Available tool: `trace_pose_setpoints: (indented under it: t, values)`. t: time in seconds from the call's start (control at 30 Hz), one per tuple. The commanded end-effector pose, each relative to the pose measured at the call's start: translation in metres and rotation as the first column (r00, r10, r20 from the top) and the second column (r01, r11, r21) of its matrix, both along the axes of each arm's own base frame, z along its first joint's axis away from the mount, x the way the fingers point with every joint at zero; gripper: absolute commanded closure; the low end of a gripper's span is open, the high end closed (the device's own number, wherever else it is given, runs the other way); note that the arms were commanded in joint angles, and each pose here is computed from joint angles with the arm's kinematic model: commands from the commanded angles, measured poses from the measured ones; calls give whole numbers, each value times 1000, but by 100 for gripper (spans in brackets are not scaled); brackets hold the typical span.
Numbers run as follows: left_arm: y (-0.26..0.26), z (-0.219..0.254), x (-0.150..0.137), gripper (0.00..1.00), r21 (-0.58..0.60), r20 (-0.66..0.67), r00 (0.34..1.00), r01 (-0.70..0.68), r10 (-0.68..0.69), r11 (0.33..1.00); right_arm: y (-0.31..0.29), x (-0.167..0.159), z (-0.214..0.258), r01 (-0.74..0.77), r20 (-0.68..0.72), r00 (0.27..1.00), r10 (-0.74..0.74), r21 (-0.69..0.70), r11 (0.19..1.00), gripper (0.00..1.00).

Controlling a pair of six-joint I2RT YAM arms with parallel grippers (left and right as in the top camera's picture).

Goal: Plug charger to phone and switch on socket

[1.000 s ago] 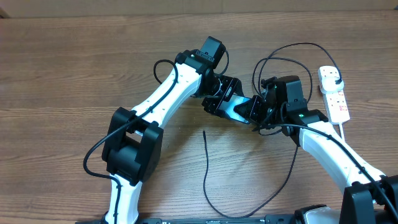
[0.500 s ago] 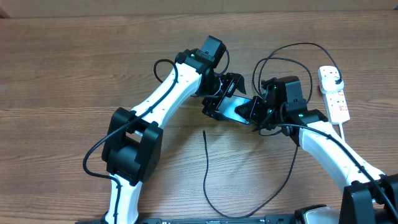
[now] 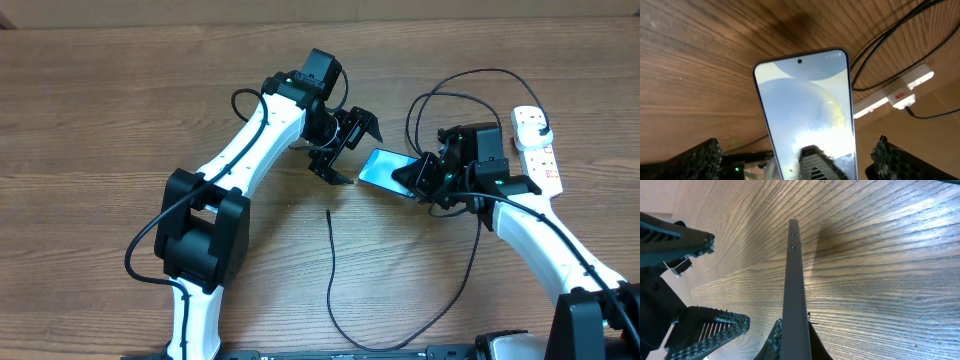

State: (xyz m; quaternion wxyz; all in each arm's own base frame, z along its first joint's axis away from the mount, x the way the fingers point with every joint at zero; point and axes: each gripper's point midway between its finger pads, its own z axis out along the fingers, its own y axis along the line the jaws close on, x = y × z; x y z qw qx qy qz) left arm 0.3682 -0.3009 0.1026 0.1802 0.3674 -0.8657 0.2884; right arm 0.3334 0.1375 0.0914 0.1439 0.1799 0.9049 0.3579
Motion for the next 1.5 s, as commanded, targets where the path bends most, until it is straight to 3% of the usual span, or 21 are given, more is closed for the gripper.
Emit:
trace_pose_setpoints:
  t: [0.0, 0.4, 0.67, 1.07, 1.47]
  values:
    - [3, 14, 10, 0, 17, 111, 993, 46, -47, 999, 1, 4, 9, -9, 19, 1000, 8, 38, 999, 96]
    - [27, 48, 19, 0, 130, 281, 958, 17, -53, 991, -12, 10, 14, 149, -98, 986, -137, 139, 979, 96]
    - [27, 49, 19, 0, 129, 281, 958, 17, -53, 991, -2, 13, 28, 239, -201, 962, -188, 271, 932, 96]
    - [27, 49, 19, 0, 130, 284, 957, 15, -52, 991, -2, 13, 28, 402, -372, 885, -280, 308, 863, 96]
    - [29, 48, 22, 0, 142, 291, 956, 5, -46, 990, 8, 7, 36, 525, -560, 782, -274, 355, 773, 96]
